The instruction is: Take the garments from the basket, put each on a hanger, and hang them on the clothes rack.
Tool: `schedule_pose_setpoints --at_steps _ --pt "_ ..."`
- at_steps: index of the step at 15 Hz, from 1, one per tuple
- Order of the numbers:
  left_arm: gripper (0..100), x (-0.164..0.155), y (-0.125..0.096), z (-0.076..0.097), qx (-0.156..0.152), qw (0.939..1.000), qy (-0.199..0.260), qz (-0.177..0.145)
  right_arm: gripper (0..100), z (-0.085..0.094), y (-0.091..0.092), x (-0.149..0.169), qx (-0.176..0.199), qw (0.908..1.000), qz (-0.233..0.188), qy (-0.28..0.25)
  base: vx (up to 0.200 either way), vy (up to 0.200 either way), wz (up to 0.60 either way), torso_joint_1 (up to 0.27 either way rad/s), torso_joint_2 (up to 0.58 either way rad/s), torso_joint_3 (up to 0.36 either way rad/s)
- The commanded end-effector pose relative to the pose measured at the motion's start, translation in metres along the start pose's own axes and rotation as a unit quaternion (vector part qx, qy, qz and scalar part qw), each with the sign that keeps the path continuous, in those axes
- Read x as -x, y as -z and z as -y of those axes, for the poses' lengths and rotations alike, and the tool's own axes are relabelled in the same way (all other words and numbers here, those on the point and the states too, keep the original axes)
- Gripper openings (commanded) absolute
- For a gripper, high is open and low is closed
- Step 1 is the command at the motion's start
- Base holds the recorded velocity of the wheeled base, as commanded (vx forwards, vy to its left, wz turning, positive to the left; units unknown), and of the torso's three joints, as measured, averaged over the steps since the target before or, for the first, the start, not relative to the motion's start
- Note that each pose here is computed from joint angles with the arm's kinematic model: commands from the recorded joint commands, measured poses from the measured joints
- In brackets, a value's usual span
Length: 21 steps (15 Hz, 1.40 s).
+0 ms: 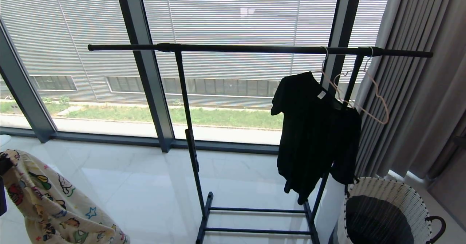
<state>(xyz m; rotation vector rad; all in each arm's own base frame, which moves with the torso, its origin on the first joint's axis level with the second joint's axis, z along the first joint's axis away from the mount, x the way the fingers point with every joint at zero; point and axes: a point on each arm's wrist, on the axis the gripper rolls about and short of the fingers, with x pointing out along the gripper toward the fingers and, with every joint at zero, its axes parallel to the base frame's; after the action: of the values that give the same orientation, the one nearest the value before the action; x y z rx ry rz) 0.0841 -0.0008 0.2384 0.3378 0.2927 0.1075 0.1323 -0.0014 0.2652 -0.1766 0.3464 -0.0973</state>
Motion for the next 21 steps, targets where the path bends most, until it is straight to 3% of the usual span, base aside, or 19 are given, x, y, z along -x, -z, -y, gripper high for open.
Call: schedule_pose_setpoints --at_steps 1,3,9,14,17,21 --pt "0 0.0 0.0 0.0 -0.002 1.0 0.0 -0.001 100 0.0 0.001 -0.001 0.001 1.0 -0.003 0.0 0.0 0.0 0.0 0.198 -0.46 -0.237" --pt "0 0.0 0.0 0.0 -0.002 1.0 0.001 -0.001 100 -0.001 0.002 -0.002 0.002 1.0 -0.002 -0.001 0.0 0.0 0.0 0.093 -0.19 -0.102" --pt "0 -0.001 0.001 0.001 -0.005 1.0 0.002 -0.003 100 -0.002 0.008 -0.005 0.004 1.0 -0.003 -0.008 0.0 -0.2 0.0 0.018 -0.02 -0.015" --pt "0 -0.004 0.001 0.001 -0.006 0.9999 0.003 -0.008 100 -0.005 0.002 -0.015 0.002 0.9988 0.018 -0.046 0.2 -0.08 0.0 0.001 0.0 0.0" --pt "0 -0.003 0.0 0.001 -0.006 1.0 0.003 -0.006 100 -0.007 -0.01 -0.029 0.0 0.9956 0.056 -0.076 0.2 0.0 0.0 0.002 0.0 0.004" --pt "0 -0.003 0.0 0.001 -0.006 1.0 0.003 -0.006 100 -0.008 -0.012 -0.041 0.001 0.9952 0.044 -0.088 0.2 0.0 0.0 0.007 0.0 -0.001"
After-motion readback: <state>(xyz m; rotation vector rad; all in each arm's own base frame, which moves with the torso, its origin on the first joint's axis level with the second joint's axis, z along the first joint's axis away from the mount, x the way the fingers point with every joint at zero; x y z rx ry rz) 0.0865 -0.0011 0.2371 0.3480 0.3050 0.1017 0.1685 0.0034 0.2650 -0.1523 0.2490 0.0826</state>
